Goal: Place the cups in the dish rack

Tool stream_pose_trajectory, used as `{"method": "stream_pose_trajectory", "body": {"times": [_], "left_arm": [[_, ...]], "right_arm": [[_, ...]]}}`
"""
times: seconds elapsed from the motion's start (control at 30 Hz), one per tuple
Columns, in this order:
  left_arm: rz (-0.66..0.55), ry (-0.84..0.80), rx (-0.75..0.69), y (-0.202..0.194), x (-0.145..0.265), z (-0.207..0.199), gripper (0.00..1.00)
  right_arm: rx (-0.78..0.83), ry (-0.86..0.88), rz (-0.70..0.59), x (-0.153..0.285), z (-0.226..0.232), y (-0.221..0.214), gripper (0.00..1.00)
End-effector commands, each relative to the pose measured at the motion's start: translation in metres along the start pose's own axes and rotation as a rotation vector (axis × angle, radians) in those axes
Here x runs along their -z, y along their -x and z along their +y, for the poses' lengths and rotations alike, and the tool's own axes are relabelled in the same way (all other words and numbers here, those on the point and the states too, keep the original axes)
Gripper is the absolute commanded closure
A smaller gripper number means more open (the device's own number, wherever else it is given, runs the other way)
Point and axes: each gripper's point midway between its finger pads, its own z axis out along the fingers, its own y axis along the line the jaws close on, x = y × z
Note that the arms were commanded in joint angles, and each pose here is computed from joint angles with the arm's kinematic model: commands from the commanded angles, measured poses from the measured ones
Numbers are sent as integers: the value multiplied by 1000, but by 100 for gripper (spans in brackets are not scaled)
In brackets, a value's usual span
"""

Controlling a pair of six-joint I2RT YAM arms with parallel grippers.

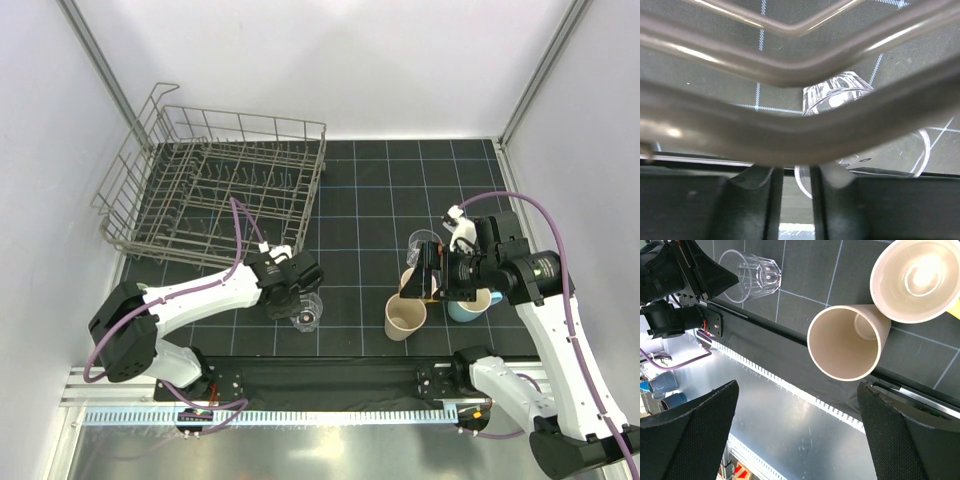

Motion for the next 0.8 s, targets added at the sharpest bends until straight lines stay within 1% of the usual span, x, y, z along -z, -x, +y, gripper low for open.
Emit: {"method": "stream_pose_trajectory", "body": {"times": [0.0,0.07,0.1,0.23,0.37,0.57,0.7,0.77], "left_arm": [[-41,-19,15,6,-2,-6,78],[-35,-25,14,5,-3,-8,84],[-33,-26,13,5,-3,-9,89],[-31,-42,9,5,-1,-12,100],[-32,-59,-3,6,2,-15,100],[-30,-129,-11,7,17,-23,100],[-26,-241,-10,7,34,-35,100],[-53,-367,9,12,53,-50,100]], "right_arm": [[26,8,-5,3,2,-1,0],[32,20,-7,2,5,0,0],[32,22,-5,2,5,0,0],[40,24,-4,1,7,1,0],[42,28,4,-1,7,2,0],[47,36,14,-3,10,4,0],[53,40,17,-3,13,7,0],[61,51,15,-1,16,8,0]]}}
